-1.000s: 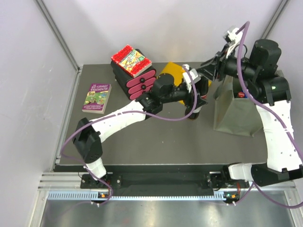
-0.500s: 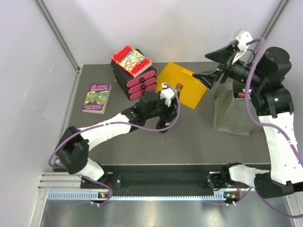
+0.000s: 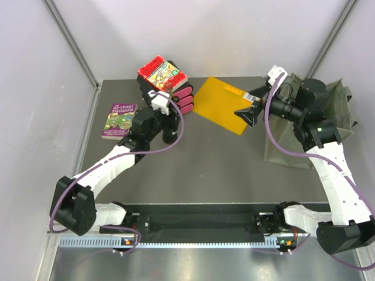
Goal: Take the beverage out of the canvas bag
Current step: Place the drink at the center of the board.
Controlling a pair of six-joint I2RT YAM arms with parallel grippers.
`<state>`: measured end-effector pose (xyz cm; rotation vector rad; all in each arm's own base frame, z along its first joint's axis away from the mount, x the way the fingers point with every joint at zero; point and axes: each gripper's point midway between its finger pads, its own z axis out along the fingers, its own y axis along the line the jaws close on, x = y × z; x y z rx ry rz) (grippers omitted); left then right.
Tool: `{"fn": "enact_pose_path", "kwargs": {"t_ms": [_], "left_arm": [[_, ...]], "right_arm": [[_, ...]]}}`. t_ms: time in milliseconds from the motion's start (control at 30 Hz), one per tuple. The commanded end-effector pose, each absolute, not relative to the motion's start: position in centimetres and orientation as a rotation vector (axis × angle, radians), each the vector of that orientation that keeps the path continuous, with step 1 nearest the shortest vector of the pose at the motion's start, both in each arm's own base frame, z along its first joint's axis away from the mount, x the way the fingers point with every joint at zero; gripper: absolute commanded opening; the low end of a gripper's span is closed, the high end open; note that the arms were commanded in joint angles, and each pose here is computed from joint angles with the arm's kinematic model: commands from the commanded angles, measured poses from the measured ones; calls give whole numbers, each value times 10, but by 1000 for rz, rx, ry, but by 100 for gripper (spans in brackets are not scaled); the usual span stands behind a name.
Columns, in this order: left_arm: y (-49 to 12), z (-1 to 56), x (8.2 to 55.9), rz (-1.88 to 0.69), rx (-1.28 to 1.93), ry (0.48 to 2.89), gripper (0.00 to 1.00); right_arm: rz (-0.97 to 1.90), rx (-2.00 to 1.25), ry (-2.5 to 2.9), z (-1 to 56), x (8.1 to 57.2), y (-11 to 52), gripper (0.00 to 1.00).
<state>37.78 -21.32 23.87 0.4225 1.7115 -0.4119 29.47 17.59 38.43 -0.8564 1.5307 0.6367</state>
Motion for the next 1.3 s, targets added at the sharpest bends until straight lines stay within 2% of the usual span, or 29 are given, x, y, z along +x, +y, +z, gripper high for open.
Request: {"fn": "enact_pose_path", "kwargs": {"t_ms": [0,533,900,1267], "left_arm": [[-182,362,378,-433,279,1295,0],[-89,334,419,-238,192,1237,0],[-67,319,459,-191,205,1199,0],[-75,298,473,-188,312,1182,0]], "right_arm": [[534,-894,1372,407,293,173,100],[500,-930,1426,367,302,170,100],[469,-955,1439,356,304,167,100],[448,-963,1456,356,310,165,99]]}}
